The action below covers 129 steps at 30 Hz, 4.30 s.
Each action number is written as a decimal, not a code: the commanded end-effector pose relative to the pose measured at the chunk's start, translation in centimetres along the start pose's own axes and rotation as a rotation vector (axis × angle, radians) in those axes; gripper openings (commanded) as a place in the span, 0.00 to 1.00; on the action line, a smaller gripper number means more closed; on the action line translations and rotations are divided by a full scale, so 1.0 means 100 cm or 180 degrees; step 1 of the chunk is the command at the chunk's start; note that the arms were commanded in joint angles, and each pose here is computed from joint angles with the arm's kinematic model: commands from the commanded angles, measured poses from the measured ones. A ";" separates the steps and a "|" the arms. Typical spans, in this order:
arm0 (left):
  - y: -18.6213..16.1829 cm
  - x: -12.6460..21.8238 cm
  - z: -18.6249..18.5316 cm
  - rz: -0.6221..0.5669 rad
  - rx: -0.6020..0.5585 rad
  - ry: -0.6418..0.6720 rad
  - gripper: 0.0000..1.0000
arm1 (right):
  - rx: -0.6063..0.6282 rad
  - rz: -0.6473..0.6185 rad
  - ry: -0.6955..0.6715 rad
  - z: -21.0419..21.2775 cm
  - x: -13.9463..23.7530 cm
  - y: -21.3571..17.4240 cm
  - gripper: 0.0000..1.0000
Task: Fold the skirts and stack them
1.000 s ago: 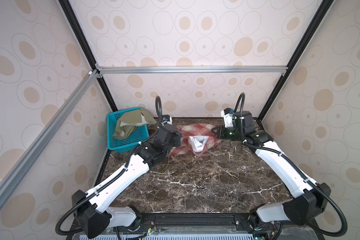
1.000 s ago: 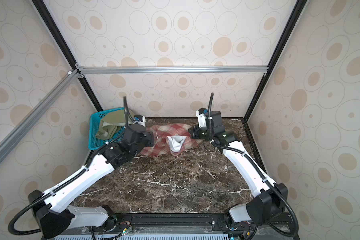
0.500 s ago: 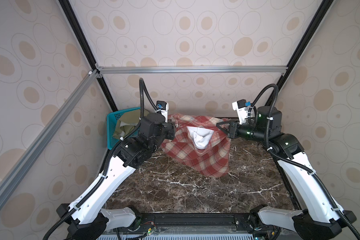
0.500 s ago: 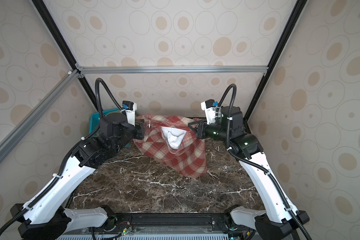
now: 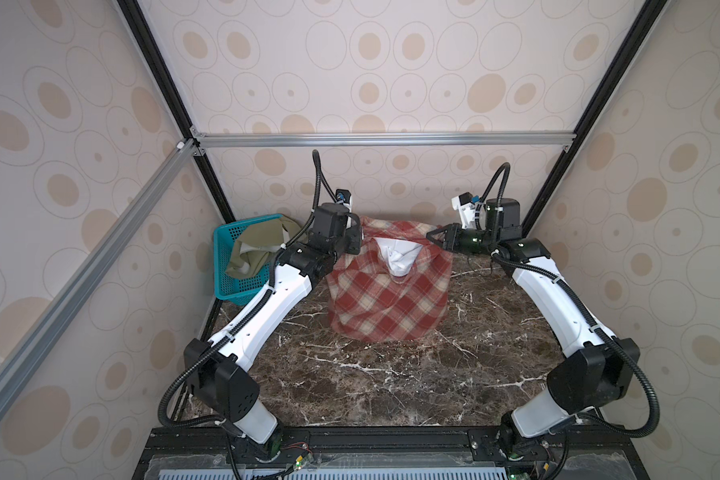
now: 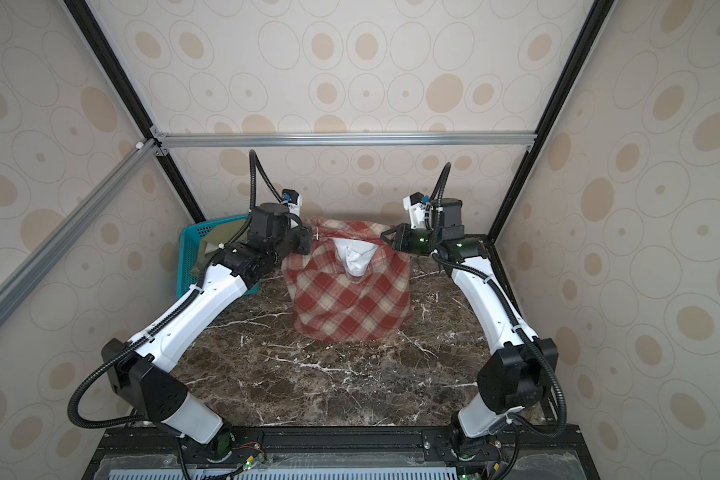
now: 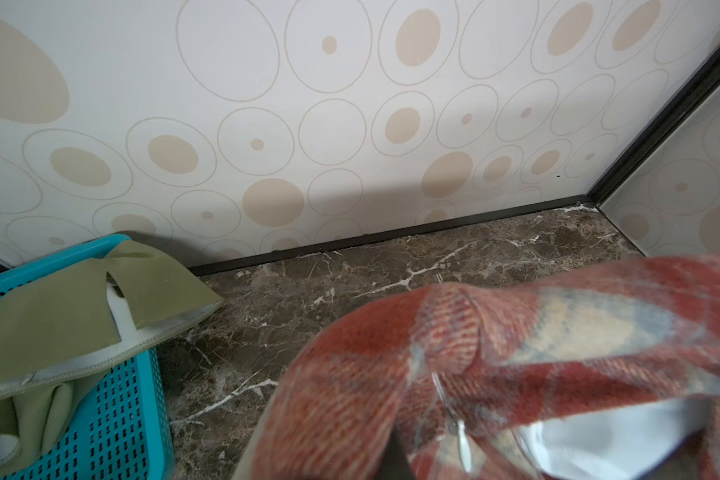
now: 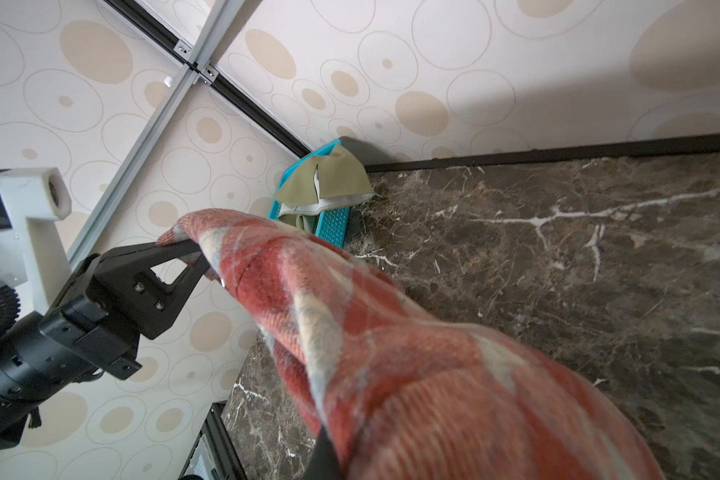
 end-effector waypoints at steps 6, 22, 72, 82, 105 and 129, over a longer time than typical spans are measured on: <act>0.069 0.079 0.034 -0.0854 0.0219 0.0081 0.00 | 0.0324 -0.0322 -0.0046 0.019 0.054 -0.020 0.00; -0.301 0.099 -0.011 0.1655 0.1269 -0.0248 0.75 | -0.0841 0.1072 -0.1037 -0.098 0.044 -0.304 0.60; -0.248 0.084 -0.021 0.1856 0.1089 -0.0061 0.00 | 0.0236 0.2412 -0.0869 0.013 -0.008 -0.310 0.00; -0.175 0.018 -0.025 0.1627 0.0784 -0.0131 0.00 | -0.1586 0.1727 -0.0426 -0.040 -0.020 -0.243 0.00; -0.167 -0.115 0.002 0.1432 0.0855 -0.0235 0.61 | -0.0467 0.1253 -0.1867 -0.116 -0.013 -0.210 0.52; -0.209 -0.087 -0.088 0.1894 0.0006 -0.0941 0.59 | -0.0593 0.1402 -0.1572 -0.092 -0.026 -0.261 0.48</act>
Point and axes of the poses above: each gripper's point midway between its finger pads, its own x axis back along the fingers, its own z axis along the line the jaws close on, y = z × x, the point moved 1 cm from there along x, back along the fingers, and after that the axes turned 6 degrees about -x, right-handed, at the moved point
